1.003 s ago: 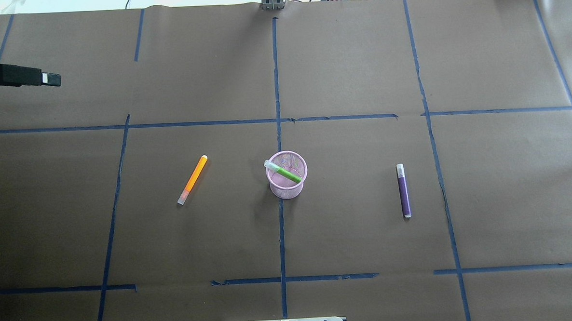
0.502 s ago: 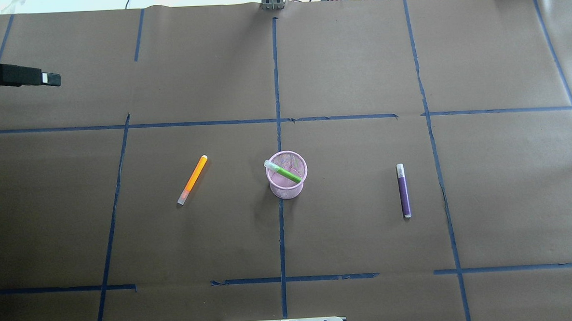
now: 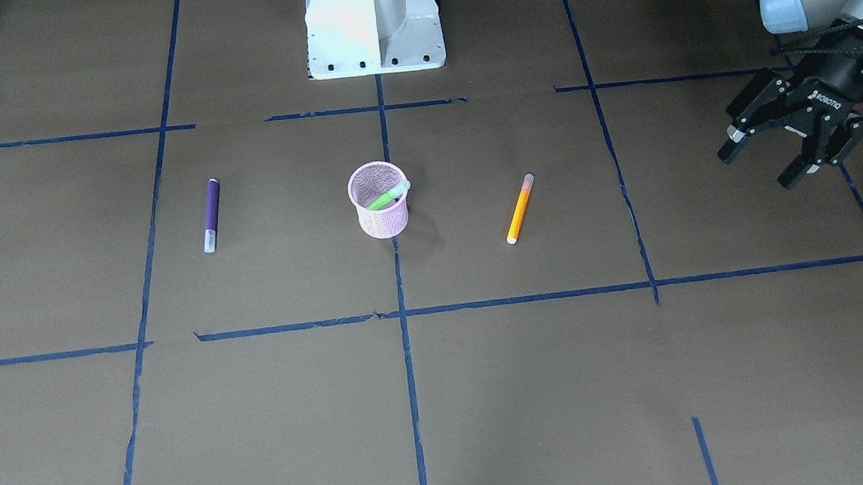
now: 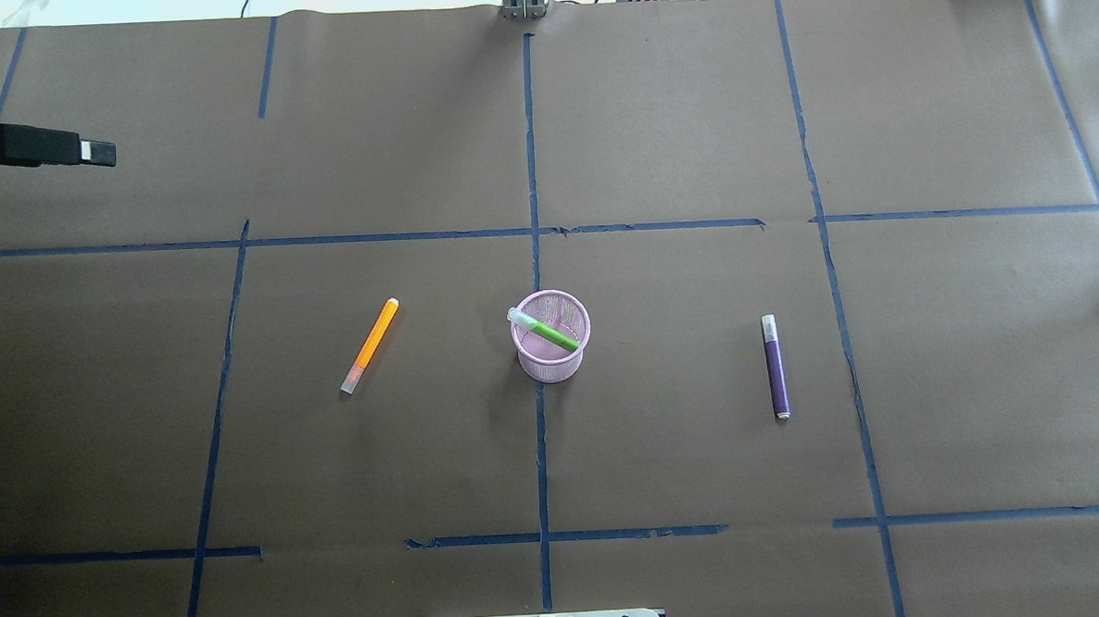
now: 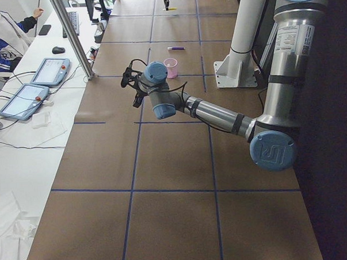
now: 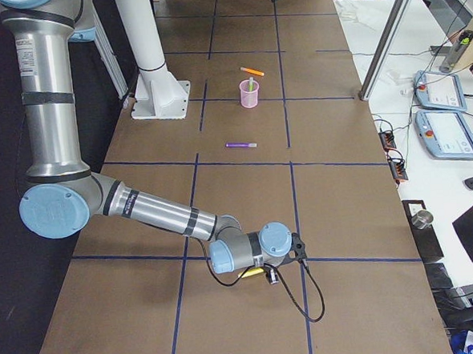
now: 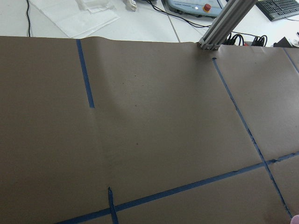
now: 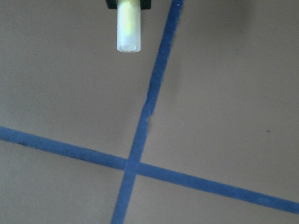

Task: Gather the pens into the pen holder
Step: 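Hold the left arm still while the right gripper grasps the yellow marker, then carry the yellow marker to the cup while the left gripper nears the orange marker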

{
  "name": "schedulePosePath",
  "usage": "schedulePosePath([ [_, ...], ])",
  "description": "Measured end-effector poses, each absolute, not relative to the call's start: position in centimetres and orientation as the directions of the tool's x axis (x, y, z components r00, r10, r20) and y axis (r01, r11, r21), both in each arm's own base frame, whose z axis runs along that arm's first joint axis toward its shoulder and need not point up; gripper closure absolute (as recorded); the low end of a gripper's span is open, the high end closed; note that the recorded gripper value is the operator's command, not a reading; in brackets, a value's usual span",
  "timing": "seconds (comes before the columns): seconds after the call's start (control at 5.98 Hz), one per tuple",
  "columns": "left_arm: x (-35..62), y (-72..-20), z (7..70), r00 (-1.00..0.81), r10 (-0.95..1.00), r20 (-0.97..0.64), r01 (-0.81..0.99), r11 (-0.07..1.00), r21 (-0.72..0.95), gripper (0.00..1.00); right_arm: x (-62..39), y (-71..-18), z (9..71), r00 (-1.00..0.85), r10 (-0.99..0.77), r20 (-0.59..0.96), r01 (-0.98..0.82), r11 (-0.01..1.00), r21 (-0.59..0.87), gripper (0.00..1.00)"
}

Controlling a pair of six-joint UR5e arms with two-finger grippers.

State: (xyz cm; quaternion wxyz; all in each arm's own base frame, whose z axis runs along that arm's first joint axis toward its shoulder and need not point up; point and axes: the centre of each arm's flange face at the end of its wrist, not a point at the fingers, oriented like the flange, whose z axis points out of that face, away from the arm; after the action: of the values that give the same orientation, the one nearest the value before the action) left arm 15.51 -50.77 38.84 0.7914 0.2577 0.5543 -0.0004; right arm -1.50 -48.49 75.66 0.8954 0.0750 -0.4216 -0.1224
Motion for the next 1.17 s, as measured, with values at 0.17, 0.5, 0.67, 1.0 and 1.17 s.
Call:
schedulePosePath([
  [0.17, 15.7, -50.7, 39.1, 0.39, 0.285, -0.876, 0.28, 0.869, 0.407, 0.0, -1.1, -49.7, 71.5, 0.601, -0.313, 0.735, 0.123, 0.946, 0.301, 1.0],
  [0.5, 17.3, -50.3, 39.8, 0.408, 0.263, -0.874, 0.241, 0.892, 0.381, 0.0, -1.2, -51.5, 60.3, 0.588, -0.288, 0.756, -0.009, 0.932, 0.363, 1.0],
  [0.67, 19.0, -49.9, 40.1, 0.413, 0.255, -0.874, 0.208, 0.908, 0.363, 0.0, -1.3, -51.9, 54.9, 0.573, -0.266, 0.775, -0.078, 0.924, 0.375, 1.0],
  [1.0, 23.8, -48.5, 39.9, 0.411, 0.271, -0.87, 0.133, 0.926, 0.352, 0.0, -3.5, -53.4, 44.2, 0.532, -0.252, 0.809, -0.183, 0.898, 0.4, 1.0],
  [1.17, 27.1, -48.0, 38.8, 0.41, 0.29, -0.865, 0.094, 0.929, 0.357, 0.0, -7.4, -54.0, 38.7, 0.52, -0.259, 0.814, -0.218, 0.881, 0.419, 1.0],
])
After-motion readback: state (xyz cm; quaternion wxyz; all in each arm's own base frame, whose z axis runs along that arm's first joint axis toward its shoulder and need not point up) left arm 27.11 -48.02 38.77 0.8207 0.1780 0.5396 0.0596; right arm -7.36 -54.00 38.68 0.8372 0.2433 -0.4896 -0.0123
